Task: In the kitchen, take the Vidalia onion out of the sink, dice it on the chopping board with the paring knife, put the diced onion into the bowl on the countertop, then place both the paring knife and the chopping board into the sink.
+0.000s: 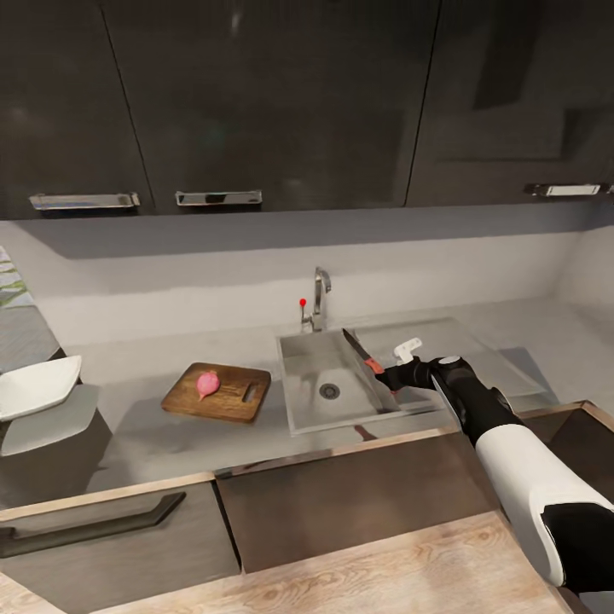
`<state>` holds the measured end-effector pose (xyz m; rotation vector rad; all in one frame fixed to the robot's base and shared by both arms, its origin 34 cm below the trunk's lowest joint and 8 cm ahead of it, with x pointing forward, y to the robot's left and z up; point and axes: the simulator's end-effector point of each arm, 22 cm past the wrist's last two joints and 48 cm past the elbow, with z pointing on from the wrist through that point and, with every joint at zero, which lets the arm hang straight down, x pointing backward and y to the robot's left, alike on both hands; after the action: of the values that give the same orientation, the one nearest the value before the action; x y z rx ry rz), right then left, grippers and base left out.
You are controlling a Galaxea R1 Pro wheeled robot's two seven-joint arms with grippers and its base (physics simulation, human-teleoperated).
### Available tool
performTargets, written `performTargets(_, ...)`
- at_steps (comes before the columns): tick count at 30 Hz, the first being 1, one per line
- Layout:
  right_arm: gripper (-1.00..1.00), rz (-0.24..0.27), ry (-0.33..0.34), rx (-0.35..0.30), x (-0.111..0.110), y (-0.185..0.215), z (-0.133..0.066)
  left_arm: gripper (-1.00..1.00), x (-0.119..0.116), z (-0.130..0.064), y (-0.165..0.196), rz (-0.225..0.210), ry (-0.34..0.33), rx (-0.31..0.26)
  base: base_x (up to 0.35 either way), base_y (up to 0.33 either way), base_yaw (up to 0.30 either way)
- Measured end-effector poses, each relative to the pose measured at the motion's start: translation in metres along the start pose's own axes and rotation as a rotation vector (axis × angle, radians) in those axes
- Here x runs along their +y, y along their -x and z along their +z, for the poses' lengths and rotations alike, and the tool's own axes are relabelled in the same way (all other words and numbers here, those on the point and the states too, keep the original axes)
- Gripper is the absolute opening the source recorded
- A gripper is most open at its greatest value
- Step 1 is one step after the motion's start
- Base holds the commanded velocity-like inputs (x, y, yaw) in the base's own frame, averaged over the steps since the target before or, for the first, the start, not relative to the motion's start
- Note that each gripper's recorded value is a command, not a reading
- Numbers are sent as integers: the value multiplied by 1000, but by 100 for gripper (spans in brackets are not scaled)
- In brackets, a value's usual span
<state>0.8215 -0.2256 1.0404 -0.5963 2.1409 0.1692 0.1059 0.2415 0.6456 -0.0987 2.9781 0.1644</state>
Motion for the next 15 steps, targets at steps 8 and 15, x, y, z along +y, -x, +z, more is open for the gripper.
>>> performTargets(8, -100, -4, -3, -8, 0, 5, -4, 100, 0, 1, 3, -1, 0, -10, 0, 0, 217)
performTargets(15, -100, -7, -5, -14, 0, 9, -8, 100, 0, 1, 6, -2, -1, -16, 0, 0, 238)
